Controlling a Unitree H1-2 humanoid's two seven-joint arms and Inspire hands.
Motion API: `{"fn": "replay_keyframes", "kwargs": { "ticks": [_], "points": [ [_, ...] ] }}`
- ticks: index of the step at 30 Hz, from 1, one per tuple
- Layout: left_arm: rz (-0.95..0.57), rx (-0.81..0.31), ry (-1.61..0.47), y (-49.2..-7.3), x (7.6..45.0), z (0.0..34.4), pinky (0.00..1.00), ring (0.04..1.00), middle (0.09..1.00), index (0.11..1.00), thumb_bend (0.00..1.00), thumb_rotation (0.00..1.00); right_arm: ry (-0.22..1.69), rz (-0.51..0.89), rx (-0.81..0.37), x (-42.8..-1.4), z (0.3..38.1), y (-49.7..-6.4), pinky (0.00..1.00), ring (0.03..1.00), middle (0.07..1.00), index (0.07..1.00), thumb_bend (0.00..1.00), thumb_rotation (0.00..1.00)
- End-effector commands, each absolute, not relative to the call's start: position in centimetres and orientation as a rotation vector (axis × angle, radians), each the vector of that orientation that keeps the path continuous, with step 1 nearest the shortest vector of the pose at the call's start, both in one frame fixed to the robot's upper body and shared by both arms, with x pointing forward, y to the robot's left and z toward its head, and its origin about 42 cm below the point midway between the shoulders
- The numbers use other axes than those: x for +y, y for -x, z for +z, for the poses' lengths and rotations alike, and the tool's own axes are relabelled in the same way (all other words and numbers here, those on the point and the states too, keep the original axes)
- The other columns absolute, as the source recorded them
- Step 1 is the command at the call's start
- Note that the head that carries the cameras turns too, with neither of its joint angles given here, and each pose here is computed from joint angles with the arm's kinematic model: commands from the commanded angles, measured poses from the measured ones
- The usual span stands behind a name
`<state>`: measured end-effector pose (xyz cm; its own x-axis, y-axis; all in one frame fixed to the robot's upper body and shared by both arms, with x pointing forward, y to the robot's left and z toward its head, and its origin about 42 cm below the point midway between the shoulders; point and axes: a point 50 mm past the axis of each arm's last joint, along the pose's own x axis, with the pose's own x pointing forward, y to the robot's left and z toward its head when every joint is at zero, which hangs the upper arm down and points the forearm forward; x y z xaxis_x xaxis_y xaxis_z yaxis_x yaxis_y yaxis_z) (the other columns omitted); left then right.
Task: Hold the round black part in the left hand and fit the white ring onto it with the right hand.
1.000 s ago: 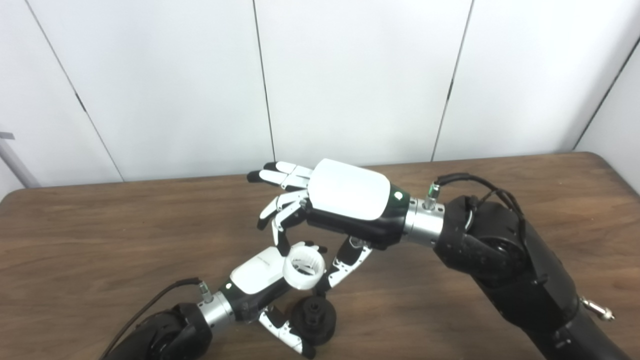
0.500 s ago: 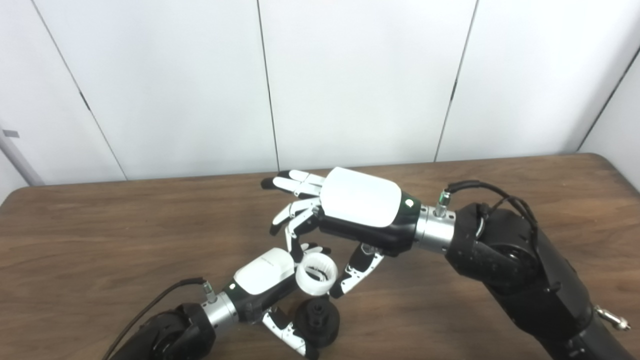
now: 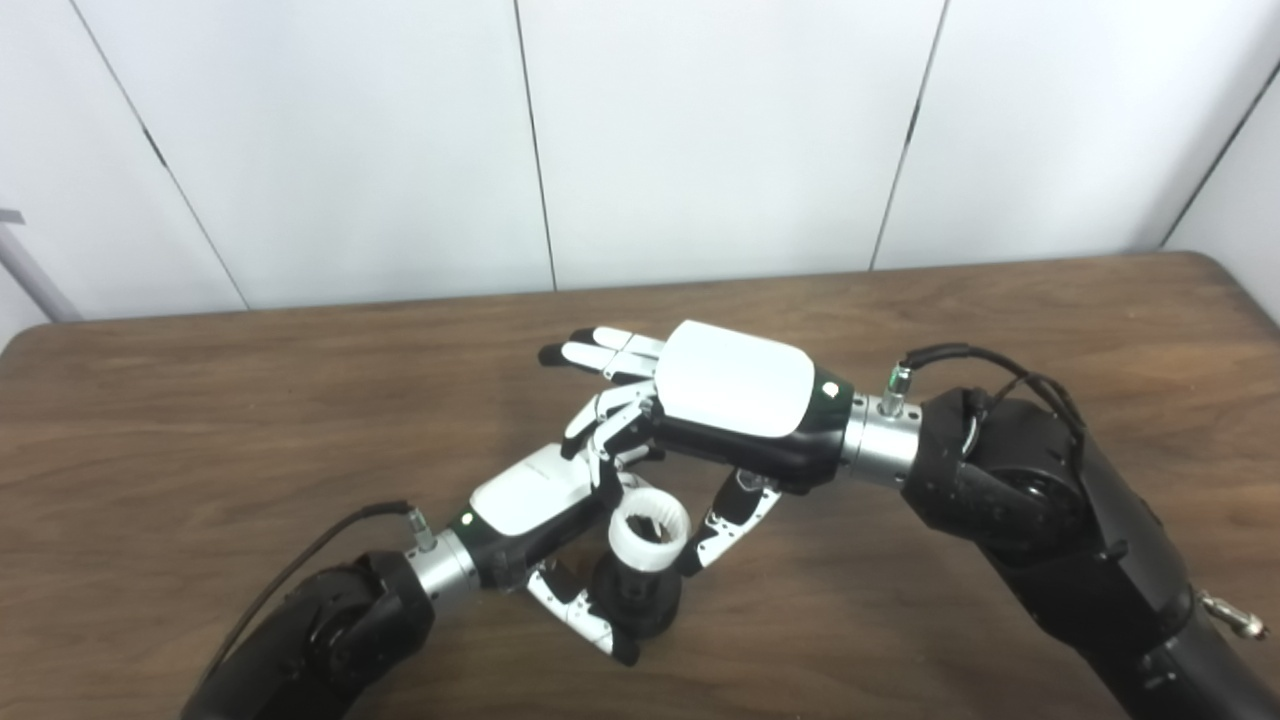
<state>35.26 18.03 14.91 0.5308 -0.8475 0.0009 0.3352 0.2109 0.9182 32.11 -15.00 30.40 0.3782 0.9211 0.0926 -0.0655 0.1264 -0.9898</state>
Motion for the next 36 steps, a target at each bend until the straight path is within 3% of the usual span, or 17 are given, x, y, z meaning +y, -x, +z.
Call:
{"fn": "replay_keyframes", "kwargs": {
  "ticks": [1,36],
  "points": [
    [-0.902,-0.63,-1.068,-35.2,17.9,16.0,1.0,0.944,0.734,0.48,0.52,0.06,1.221,0.868,-0.99,-14.9,31.8,-31.9,1.0,0.998,0.733,0.478,0.53,0.14],
    [-0.926,-0.64,-1.071,-35.1,17.5,16.9,1.0,0.97,0.754,0.481,0.52,0.06,1.256,0.908,-0.93,-15.0,29.6,-32.9,1.0,1.0,0.751,0.478,0.53,0.14]
  ]
}}
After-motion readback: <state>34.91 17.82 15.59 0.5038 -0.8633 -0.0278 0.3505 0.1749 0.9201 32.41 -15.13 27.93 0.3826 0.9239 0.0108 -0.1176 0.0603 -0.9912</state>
